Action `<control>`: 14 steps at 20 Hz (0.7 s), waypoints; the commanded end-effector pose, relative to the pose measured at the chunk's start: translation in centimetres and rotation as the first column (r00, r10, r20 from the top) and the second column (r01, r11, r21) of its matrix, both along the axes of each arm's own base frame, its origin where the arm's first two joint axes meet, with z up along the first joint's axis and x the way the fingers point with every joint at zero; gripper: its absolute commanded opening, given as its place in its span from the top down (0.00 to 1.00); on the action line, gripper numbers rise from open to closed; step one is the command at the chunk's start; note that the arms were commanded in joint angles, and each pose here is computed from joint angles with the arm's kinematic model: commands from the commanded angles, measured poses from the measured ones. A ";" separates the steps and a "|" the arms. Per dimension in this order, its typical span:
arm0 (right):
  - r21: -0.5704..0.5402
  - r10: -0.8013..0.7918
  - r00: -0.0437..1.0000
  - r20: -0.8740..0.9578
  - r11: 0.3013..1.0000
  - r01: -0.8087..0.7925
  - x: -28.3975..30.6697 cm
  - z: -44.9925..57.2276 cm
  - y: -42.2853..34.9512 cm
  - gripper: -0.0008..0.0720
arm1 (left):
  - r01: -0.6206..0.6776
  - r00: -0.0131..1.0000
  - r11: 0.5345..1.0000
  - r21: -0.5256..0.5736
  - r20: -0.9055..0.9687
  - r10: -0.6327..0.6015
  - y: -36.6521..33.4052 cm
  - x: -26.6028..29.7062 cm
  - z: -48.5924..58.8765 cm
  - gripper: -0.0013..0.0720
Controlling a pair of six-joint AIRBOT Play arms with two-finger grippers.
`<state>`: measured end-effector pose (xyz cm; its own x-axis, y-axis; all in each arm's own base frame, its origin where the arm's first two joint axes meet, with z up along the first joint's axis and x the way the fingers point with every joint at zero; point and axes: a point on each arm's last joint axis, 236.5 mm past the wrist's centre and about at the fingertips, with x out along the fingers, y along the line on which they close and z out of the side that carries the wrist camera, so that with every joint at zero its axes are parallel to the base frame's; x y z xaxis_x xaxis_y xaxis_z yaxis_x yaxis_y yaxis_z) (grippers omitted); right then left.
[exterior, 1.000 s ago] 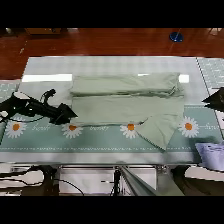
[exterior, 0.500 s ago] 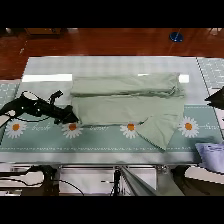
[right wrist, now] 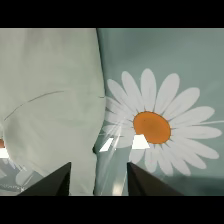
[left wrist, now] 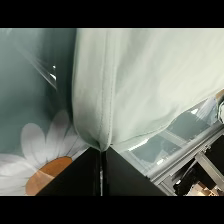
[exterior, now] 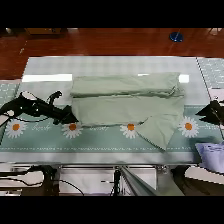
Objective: Fold the shirts.
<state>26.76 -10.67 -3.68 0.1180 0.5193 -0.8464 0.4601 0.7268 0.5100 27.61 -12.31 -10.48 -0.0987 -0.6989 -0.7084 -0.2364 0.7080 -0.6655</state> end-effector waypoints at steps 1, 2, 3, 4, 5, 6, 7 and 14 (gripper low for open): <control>0.007 -0.003 1.000 0.031 1.000 0.003 0.3 -1.5 0.8 0.41 | 0.006 1.000 1.000 -0.004 0.006 -0.006 0.1 0.0 0.1 0.95; -0.008 0.017 0.999 0.032 1.000 -0.016 0.5 -1.7 1.0 0.41 | 0.006 1.000 1.000 -0.004 0.006 -0.006 0.1 0.0 0.1 0.95; -0.028 0.050 0.998 0.030 0.998 -0.049 0.6 -2.0 1.3 0.41 | 0.005 1.000 1.000 -0.003 0.006 -0.005 0.1 0.0 0.1 0.95; -0.054 0.091 0.996 0.027 0.995 -0.089 0.9 -2.3 1.9 0.41 | 0.005 1.000 1.000 -0.003 0.006 -0.005 0.1 0.0 0.1 0.95; -0.089 0.129 0.991 0.019 0.988 -0.127 1.1 -2.7 2.1 0.41 | 0.005 1.000 1.000 -0.003 0.006 -0.005 0.1 0.0 0.1 0.95; -0.132 0.158 0.987 -0.001 0.979 -0.157 1.2 -3.2 2.1 0.41 | 0.005 1.000 1.000 -0.003 0.006 -0.005 0.1 0.0 0.1 0.95; -0.161 0.180 0.984 -0.020 0.970 -0.181 1.1 -3.5 2.0 0.41 | 0.005 1.000 1.000 -0.003 0.006 -0.005 0.1 0.0 0.1 0.95; -0.065 0.156 0.987 -0.037 0.985 -0.158 0.0 -5.4 5.6 0.41 | 0.010 1.000 1.000 -0.004 0.012 -0.010 0.1 0.0 0.1 0.95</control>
